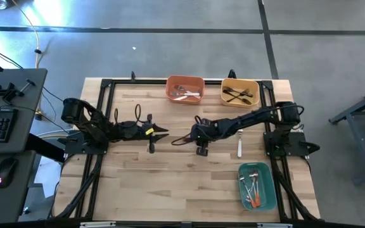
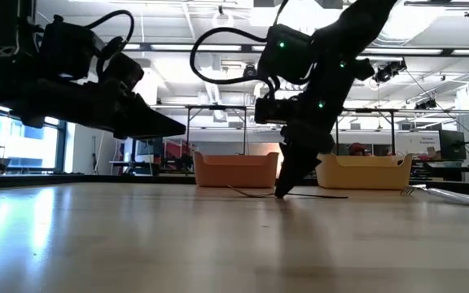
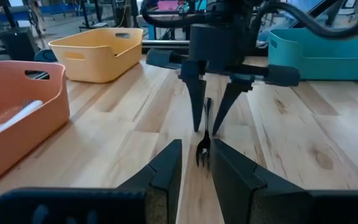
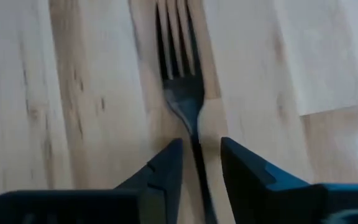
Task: Sort silverware by color (type)
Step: Put the black fork into the yellow bin
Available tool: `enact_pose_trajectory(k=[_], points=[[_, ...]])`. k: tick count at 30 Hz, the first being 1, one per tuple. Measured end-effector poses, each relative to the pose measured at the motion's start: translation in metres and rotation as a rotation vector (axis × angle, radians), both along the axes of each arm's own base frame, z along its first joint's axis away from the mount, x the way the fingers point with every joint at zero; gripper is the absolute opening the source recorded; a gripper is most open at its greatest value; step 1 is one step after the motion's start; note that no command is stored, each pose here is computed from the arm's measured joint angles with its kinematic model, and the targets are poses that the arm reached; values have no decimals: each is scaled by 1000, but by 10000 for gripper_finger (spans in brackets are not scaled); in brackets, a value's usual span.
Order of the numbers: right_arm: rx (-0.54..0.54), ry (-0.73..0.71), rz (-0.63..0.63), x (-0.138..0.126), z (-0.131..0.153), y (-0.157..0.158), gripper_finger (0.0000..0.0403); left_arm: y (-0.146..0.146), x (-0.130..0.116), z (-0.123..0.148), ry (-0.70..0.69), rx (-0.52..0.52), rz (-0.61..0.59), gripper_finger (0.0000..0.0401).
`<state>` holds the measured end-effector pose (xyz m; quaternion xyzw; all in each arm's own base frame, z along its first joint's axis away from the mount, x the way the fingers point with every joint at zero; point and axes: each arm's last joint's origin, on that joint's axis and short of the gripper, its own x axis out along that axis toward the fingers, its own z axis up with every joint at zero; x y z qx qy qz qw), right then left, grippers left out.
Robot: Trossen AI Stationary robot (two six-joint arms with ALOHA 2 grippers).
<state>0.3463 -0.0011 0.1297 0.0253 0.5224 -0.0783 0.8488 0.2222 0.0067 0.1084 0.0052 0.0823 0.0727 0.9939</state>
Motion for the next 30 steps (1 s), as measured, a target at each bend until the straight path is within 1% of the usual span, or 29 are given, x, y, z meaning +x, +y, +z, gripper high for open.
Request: enact_pose_trajectory(k=[5, 8, 11, 17, 21, 23, 26, 30], points=[[56, 21, -12, 1, -7, -9, 64, 0, 0, 0, -6, -8, 1, 74], [59, 48, -14, -2, -9, -14, 34, 0, 0, 1, -6, -8, 2, 74], [38, 75, 34, -3, -10, -16, 6, 0, 0, 1, -7, -16, 3, 74], [18, 110, 76, -11, -1, -15, 3, 0, 0, 0, -7, -17, 3, 74], [5, 143, 94, -23, 15, -14, 1, 0, 0, 0, -9, -33, 5, 74], [-25, 111, 85, -27, 31, -14, 1, 0, 0, 0, -8, -33, 5, 74], [-85, 139, 62, -40, 49, -15, 0, 0, 0, 0, -9, -33, 5, 74], [-140, 118, -1, -60, 79, -16, 0, 0, 0, 0, -11, -48, 8, 74]])
